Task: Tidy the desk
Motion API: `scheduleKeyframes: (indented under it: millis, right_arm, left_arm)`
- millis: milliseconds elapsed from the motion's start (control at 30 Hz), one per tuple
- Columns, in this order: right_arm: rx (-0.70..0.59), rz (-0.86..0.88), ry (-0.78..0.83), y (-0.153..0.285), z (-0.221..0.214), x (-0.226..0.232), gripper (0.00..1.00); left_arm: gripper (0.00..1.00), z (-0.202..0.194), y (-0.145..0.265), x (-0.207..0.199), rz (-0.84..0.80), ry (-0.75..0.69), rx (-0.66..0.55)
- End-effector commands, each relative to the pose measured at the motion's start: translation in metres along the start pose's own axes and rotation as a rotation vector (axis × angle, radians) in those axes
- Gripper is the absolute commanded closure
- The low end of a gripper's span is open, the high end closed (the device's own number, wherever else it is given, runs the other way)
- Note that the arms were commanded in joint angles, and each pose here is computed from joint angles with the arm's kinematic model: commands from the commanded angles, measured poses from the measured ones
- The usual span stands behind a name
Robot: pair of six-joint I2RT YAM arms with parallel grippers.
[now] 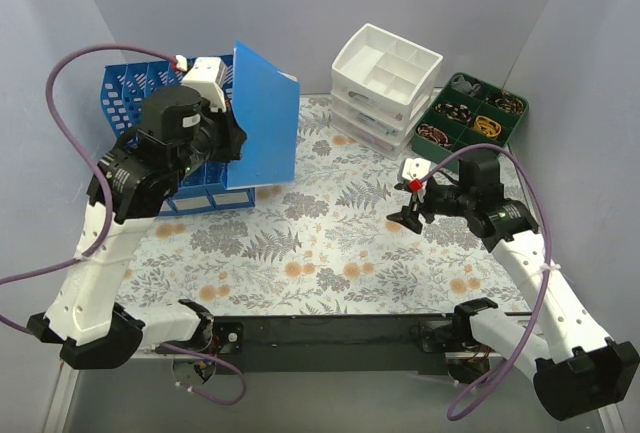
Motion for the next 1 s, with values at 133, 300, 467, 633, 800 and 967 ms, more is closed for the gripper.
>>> scheduleKeyframes:
  millis: [133, 300, 467, 633, 800, 967]
  right_arm:
    - [-0.016, 0.03, -0.036, -0.009, -0.007, 0.001, 0.24]
    - [-0.005, 0.038, -0.05, -0.011, -0.012, 0.001, 0.24]
    - [-0.004, 0.052, -0.063, -0.013, -0.014, 0.003, 0.24]
    - [0.002, 0.053, -0.073, -0.015, -0.016, 0.002, 0.24]
    - [0.006, 0.043, -0.077, -0.015, -0.017, 0.001, 0.24]
    - [0.008, 0.041, -0.083, -0.016, -0.018, -0.001, 0.24]
  left_arm:
    - [1.0, 0.04, 0.075, 0.034, 0.121, -0.106, -0.189]
    - [1.0, 0.037, 0.104, 0.051, 0.198, -0.08, -0.243]
    - [1.0, 0.031, 0.131, 0.075, 0.326, -0.055, -0.314]
    - [1.0, 0.037, 0.119, 0.08, 0.37, -0.096, -0.311]
    - [1.0, 0.043, 0.092, 0.077, 0.378, -0.127, -0.33]
    - [1.0, 0.049, 0.069, 0.071, 0.366, -0.156, -0.328]
Point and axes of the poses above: each gripper's point midway between its finger pads, its own y axis back along the fingers, its own x axis along the line the jaws close on, z = x × y, the point moved 2 cm from there along y, back along the fingers, and after that the axes turned 11 degrees about -y, right-handed, at the moved point
